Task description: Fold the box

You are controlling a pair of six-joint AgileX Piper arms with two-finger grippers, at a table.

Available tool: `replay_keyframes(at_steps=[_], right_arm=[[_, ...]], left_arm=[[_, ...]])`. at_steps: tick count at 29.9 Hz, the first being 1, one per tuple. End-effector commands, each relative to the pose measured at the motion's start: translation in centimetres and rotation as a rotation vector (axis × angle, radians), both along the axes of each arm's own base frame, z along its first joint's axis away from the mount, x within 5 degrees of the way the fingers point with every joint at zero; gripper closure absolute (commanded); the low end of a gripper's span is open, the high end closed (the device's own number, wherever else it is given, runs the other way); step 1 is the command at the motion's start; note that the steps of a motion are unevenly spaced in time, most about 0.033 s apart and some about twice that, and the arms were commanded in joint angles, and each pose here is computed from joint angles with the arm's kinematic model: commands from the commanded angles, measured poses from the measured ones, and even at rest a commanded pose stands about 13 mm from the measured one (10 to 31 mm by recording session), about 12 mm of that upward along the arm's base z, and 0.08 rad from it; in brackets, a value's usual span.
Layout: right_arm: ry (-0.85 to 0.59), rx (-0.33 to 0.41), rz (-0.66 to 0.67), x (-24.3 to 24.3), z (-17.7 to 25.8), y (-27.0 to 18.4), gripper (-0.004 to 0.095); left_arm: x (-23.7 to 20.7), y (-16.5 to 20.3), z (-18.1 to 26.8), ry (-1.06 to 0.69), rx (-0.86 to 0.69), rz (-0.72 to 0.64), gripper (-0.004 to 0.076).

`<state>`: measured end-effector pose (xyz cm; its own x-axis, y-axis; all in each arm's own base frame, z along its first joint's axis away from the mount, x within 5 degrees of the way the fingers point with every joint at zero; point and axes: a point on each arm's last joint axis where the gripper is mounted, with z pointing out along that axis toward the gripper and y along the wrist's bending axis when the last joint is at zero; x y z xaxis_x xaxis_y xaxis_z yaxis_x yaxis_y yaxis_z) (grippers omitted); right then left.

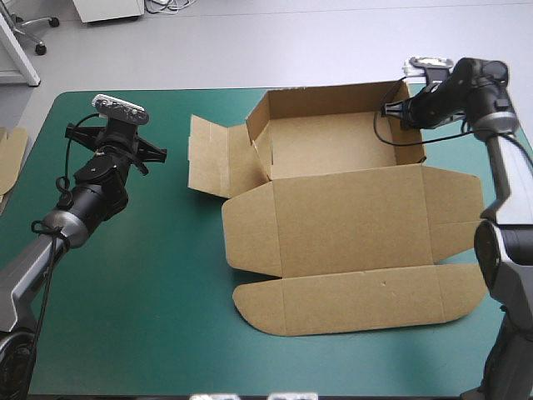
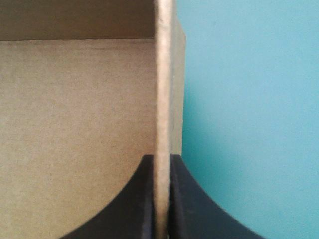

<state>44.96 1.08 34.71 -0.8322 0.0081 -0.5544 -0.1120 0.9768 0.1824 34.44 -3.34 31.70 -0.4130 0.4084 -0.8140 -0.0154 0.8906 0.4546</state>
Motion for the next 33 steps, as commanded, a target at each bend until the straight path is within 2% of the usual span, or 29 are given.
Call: replay_keyframes(at_steps=[1,5,9,16,19,26,29,33], right_arm=[[-0.245,0.124,0.001,-4.1,8.5,-1.6,0.0941],[-0.355,0.177,-0.011,-7.5,12.5,-3.5,0.0941],[-0.435,0.168,-0.029,-11.2,15.8,-4.7,0.0942],[-0.545,0.122,-0.007,-17.1,19.9,-3.8,0.0940],[-0.579,0.111,-0.001,-18.9,21.0,-3.4,0.0940],[-0.556,0.114,0.001,-21.3,20.8,-2.6,0.0940],[-0.509,0.133,-0.006,-20.9,19.4,-2.7,0.0940],[-0.440,0.141,0.026,-19.7,17.5,-2.0,0.0940]], left_arm=[[-0.2,-0.7,1.7,-0.059,-0.089,-0.052,0.0716],[0.1,-1.1,1.7,-0.073,-0.164,-0.073,0.0716],[0.3,-0.3,1.8,-0.085,-0.203,-0.066,0.0716],[1.3,2.3,1.5,-0.134,-0.628,-0.082,0.0716],[1.8,3.2,0.8,-0.126,-0.731,-0.080,0.0715],[3.2,2.8,-2.3,-0.032,-0.842,-0.133,0.0716],[3.5,2.0,-3.0,0.006,-0.897,-0.210,0.0716],[2.9,0.2,-2.4,0.042,-1.015,-0.411,0.0716]])
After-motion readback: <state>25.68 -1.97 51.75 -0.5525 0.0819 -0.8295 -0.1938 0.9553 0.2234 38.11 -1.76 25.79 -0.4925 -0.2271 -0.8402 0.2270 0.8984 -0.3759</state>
